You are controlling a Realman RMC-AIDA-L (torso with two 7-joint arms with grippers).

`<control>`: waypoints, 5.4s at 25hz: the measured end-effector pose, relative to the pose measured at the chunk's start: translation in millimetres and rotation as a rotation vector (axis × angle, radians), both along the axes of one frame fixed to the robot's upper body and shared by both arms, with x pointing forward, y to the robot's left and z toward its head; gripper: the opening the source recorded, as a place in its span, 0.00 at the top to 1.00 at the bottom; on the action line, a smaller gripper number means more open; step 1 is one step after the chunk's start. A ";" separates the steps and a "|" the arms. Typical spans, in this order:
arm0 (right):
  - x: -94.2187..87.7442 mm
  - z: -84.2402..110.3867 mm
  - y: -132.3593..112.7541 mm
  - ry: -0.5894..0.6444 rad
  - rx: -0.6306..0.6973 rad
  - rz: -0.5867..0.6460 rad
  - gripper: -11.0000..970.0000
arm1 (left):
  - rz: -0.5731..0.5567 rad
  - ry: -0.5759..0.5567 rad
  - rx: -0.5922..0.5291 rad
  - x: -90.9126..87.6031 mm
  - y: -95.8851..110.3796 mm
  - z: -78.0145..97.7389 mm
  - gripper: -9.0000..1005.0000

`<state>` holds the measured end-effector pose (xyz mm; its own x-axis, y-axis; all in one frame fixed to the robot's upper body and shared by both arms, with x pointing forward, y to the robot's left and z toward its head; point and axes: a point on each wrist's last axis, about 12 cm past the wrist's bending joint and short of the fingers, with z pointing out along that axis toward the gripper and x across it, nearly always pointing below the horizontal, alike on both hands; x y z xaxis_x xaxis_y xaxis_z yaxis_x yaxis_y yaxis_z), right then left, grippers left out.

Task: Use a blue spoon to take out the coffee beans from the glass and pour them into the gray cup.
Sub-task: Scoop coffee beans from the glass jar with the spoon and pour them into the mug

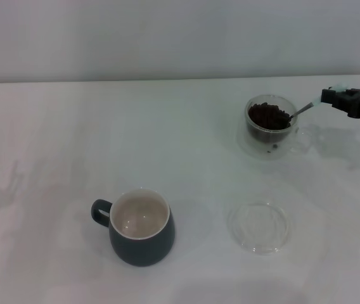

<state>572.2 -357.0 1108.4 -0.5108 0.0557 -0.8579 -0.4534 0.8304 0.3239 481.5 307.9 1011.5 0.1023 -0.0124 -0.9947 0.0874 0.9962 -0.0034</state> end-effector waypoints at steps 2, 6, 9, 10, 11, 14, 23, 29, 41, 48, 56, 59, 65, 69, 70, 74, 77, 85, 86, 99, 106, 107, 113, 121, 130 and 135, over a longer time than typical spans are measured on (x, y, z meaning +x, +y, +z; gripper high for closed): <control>0.7 -0.9 1.1 0.024 0.020 -0.015 0.85 | 0.001 0.000 0.000 -0.1 0.1 -0.1 0.23; 4.4 -0.6 3.8 0.057 0.050 -0.039 0.85 | 0.002 0.004 0.002 -0.4 0.8 -0.6 0.23; 5.5 -1.0 4.5 0.087 0.083 -0.060 0.85 | 0.005 0.012 0.005 -1.0 1.5 -1.7 0.23; 6.0 -1.4 4.2 0.104 0.105 -0.080 0.85 | 0.007 0.014 0.005 -1.6 1.9 -2.0 0.23; 6.0 -1.4 4.2 0.104 0.105 -0.080 0.85 | 0.009 0.016 0.006 -2.5 2.4 -2.5 0.23; 6.6 -1.5 4.7 0.129 0.145 -0.105 0.85 | 0.012 0.020 0.007 -4.2 3.6 -3.3 0.23; 4.0 -5.5 3.1 0.189 0.249 -0.162 0.85 | 0.008 0.024 0.016 -5.2 5.8 -3.7 0.23; 2.0 -11.0 1.8 0.203 0.326 -0.196 0.85 | 0.007 0.024 0.024 -5.2 6.6 -3.6 0.23; -1.6 -19.5 -4.4 0.223 0.444 -0.268 0.85 | 0.011 0.025 0.041 -5.7 11.3 -3.4 0.23; -3.0 -26.0 -5.3 0.243 0.501 -0.295 0.85 | 0.011 0.025 0.048 -5.9 12.8 -3.1 0.23; -4.6 -32.0 -6.2 0.276 0.558 -0.335 0.85 | 0.011 0.021 0.049 -5.8 13.2 -2.7 0.23; -6.8 -33.6 -11.0 0.277 0.597 -0.360 0.85 | 0.012 0.021 0.050 -6.1 13.6 -2.6 0.23; -13.0 -35.5 -15.3 0.280 0.645 -0.368 0.85 | 0.013 0.020 0.051 -6.7 14.2 -2.7 0.23; -16.2 -35.0 -18.4 0.276 0.673 -0.369 0.85 | 0.013 0.020 0.051 -6.7 14.0 -2.7 0.23; -17.4 -34.8 -19.5 0.276 0.684 -0.367 0.85 | 0.013 0.020 0.051 -6.7 13.8 -2.7 0.23; -21.6 -31.3 -18.6 0.279 0.724 -0.318 0.85 | 0.013 0.021 0.051 -7.0 13.1 -3.1 0.23; -24.4 -29.0 -12.8 0.289 0.742 -0.262 0.85 | 0.013 0.022 0.052 -7.2 13.0 -3.3 0.23; -28.1 -28.5 17.6 0.343 0.761 -0.101 0.85 | 0.013 0.025 0.049 -7.2 11.6 -3.9 0.23; -29.1 -29.6 22.2 0.352 0.763 -0.085 0.85 | 0.012 0.026 0.049 -7.2 11.3 -4.1 0.23; -27.8 -36.5 84.2 0.469 0.678 0.151 0.85 | 0.008 0.026 0.043 -5.9 8.5 -4.1 0.23; -26.4 -33.5 107.6 0.441 0.630 0.264 0.85 | 0.009 0.027 0.042 -6.2 8.4 -4.2 0.23; -26.4 -33.0 109.0 0.429 0.620 0.276 0.85 | 0.009 0.027 0.041 -6.4 8.4 -4.4 0.23; -26.0 -31.9 114.7 0.352 0.549 0.340 0.85 | 0.008 0.028 0.036 -6.6 7.9 -4.6 0.23; -22.4 -28.5 121.2 0.188 0.401 0.436 0.85 | 0.005 0.027 0.028 -6.0 6.0 -4.5 0.23; -22.0 -24.6 127.1 0.051 0.252 0.539 0.85 | 0.007 0.027 0.020 -6.5 5.2 -4.7 0.23; -23.2 -18.6 125.8 0.005 0.227 0.559 0.85 | 0.012 0.026 0.018 -6.7 5.9 -4.6 0.23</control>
<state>549.0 -231.2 1089.8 -0.5197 -0.0412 -0.8533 -0.7993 0.3761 0.4687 474.8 313.8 1006.9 0.0760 0.0067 -0.9971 0.0753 0.9971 0.0124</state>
